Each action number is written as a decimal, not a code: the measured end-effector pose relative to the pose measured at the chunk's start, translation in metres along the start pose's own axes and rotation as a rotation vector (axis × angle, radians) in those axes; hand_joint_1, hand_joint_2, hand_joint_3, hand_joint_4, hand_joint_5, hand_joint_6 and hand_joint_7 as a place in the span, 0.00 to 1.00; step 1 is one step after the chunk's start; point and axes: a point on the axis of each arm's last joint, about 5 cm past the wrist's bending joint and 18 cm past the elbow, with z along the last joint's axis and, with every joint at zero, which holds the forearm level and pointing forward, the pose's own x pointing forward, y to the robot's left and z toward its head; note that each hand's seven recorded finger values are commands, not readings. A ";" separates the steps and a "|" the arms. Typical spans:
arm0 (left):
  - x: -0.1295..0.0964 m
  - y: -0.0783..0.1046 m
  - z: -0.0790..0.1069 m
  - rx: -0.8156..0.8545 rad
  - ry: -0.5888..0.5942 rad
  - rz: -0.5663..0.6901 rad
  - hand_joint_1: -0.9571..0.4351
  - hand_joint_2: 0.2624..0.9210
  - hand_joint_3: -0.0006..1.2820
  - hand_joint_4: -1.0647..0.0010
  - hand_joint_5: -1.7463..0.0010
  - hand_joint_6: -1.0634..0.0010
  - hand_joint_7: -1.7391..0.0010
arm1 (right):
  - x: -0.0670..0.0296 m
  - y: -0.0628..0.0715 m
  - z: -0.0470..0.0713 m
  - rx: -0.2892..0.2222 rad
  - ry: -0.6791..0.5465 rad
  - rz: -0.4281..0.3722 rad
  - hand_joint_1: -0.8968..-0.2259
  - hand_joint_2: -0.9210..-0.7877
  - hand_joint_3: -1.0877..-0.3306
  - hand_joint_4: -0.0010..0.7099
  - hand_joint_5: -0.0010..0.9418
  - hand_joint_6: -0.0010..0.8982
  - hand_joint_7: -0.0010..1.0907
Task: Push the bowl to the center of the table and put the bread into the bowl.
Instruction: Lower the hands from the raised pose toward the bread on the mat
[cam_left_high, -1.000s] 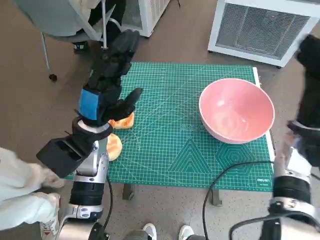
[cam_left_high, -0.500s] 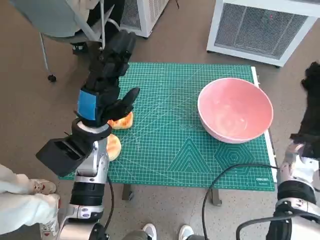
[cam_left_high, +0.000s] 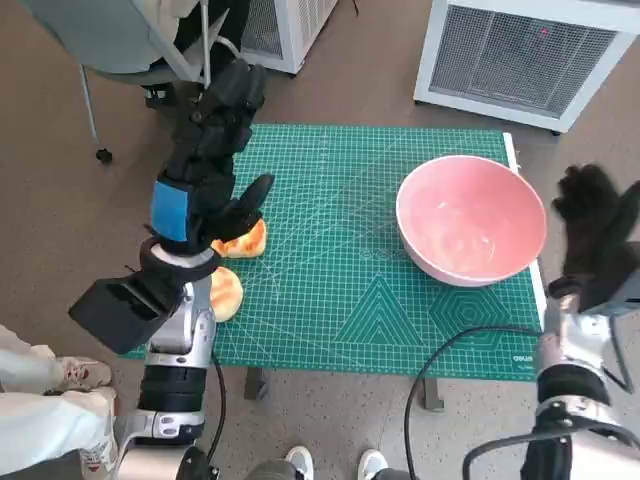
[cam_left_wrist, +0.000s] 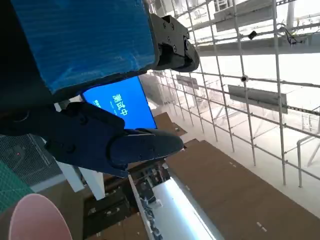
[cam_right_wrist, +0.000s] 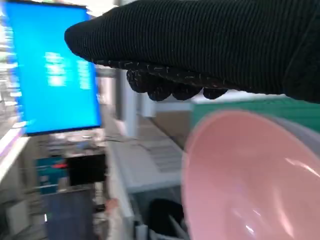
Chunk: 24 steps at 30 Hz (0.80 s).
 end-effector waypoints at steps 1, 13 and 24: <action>0.000 0.000 0.000 0.002 0.002 0.000 0.43 1.00 0.27 0.76 1.00 0.72 0.88 | -0.0002 0.003 -0.001 0.009 0.014 -0.001 0.66 0.00 0.31 0.29 0.00 0.05 0.46; -0.002 0.007 0.002 0.030 0.004 -0.002 0.42 1.00 0.27 0.76 1.00 0.70 0.89 | -0.0013 0.035 -0.010 0.109 0.128 0.041 0.73 0.00 0.30 0.31 0.01 0.06 0.53; -0.008 0.010 0.002 0.044 0.017 0.007 0.41 1.00 0.27 0.76 1.00 0.69 0.90 | -0.0013 0.062 -0.009 0.199 0.155 0.085 0.70 0.00 0.29 0.32 0.01 0.04 0.55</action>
